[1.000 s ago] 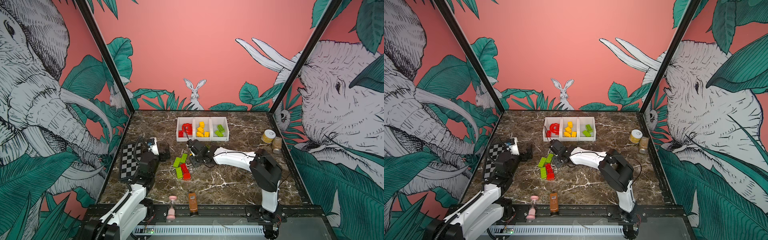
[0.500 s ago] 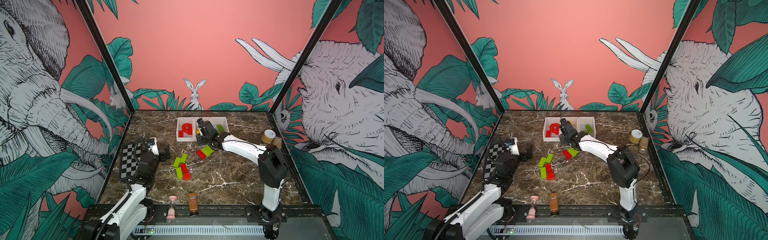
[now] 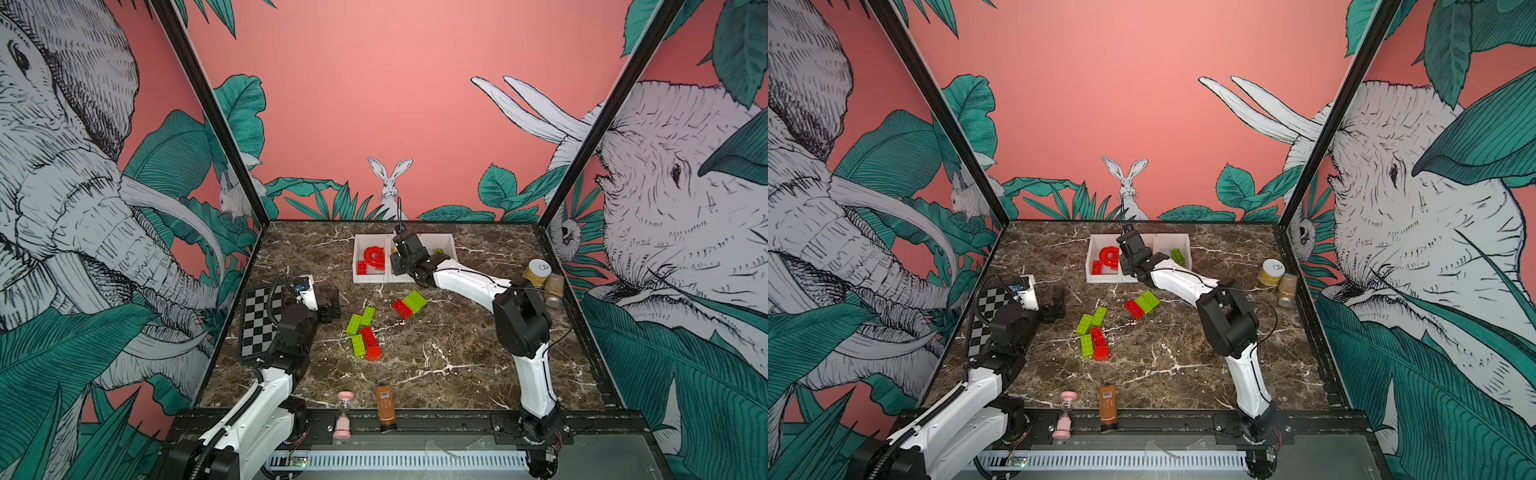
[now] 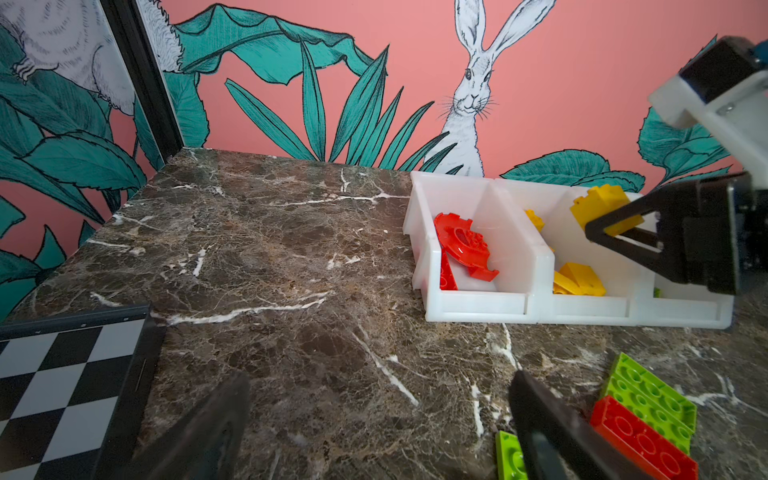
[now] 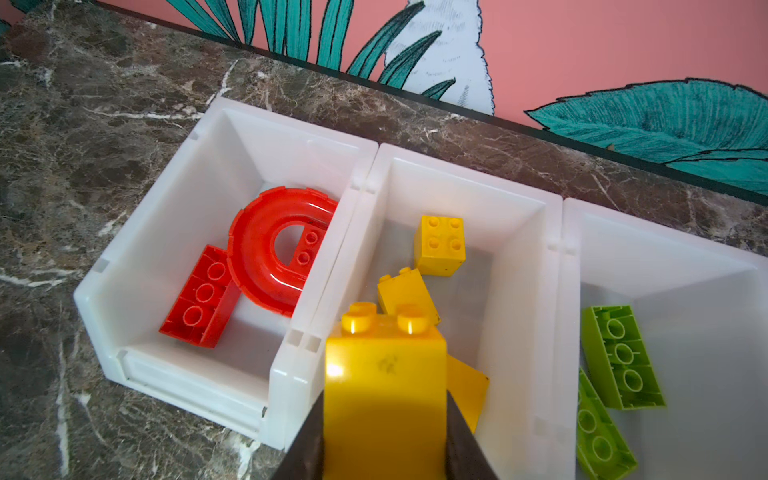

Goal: Sort the legos into containers by color
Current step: 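Carry the yellow brick to the middle compartment and release, then lower the right gripper onto a red brick in the pile and grasp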

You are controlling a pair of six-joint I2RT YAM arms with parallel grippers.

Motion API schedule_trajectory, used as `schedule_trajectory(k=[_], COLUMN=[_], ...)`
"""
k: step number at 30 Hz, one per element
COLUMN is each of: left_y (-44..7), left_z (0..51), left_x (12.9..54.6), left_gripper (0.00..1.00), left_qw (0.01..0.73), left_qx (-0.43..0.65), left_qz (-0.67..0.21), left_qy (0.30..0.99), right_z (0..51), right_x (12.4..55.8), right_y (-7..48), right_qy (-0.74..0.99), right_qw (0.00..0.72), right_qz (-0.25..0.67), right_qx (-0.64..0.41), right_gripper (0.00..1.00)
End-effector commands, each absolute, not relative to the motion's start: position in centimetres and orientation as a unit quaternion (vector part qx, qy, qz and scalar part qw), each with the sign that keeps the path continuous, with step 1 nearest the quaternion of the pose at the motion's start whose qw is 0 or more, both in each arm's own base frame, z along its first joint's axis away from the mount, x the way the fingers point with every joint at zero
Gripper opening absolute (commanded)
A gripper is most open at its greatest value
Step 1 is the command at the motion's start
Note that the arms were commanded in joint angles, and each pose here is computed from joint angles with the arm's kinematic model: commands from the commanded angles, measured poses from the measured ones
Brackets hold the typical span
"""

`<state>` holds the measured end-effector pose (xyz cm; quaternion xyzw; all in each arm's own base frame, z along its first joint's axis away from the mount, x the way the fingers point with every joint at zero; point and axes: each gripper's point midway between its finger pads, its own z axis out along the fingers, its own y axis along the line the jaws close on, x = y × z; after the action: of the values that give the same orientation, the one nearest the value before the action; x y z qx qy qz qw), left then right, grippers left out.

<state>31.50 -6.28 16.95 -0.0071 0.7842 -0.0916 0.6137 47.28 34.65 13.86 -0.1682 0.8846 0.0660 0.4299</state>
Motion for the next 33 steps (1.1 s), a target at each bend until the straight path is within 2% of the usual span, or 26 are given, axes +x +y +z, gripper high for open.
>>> schedule_trajectory(k=[1,7,11,13,16,20,26,33], left_y=[-6.2,-6.2,-6.2,-6.2,-6.2,-6.2,-6.1,-6.2], left_z=[16.9,17.0,16.9,16.9,16.9,17.0,16.9,16.5], left_x=[31.3,31.2,31.2,31.3,31.2,31.2,31.3,31.4], left_gripper=[0.98,0.98,0.98,0.98,0.98,0.98,0.98,0.98], left_qw=[0.616,0.617,0.616,0.616,0.616,0.617,0.616,0.611], left_qx=[-0.007,-0.007,-0.007,-0.007,-0.006,-0.007,-0.007,-0.006], left_qz=[-0.088,-0.089,-0.089,-0.089,-0.088,-0.087,-0.086,-0.084], left_qy=[0.783,0.782,0.783,0.783,0.783,0.782,0.783,0.787], right_z=[14.2,13.8,13.8,13.7,14.1,13.9,12.9,10.3], right_x=[48.4,48.5,48.3,47.9,46.2,41.9,35.9,33.4], right_y=[34.4,34.4,34.1,34.4,35.4,36.2,34.5,34.9], right_qy=[0.882,0.883,0.883,0.884,0.883,0.895,0.91,0.914], right_qw=[0.443,0.441,0.44,0.434,0.421,0.355,0.265,0.21], right_qz=[0.059,0.053,0.051,0.062,0.095,0.131,0.115,0.12], right_qx=[-0.152,-0.153,-0.154,-0.161,-0.185,-0.235,-0.297,-0.327], right_gripper=[0.3,0.4,0.53,0.56,0.58,0.58,0.58,0.58])
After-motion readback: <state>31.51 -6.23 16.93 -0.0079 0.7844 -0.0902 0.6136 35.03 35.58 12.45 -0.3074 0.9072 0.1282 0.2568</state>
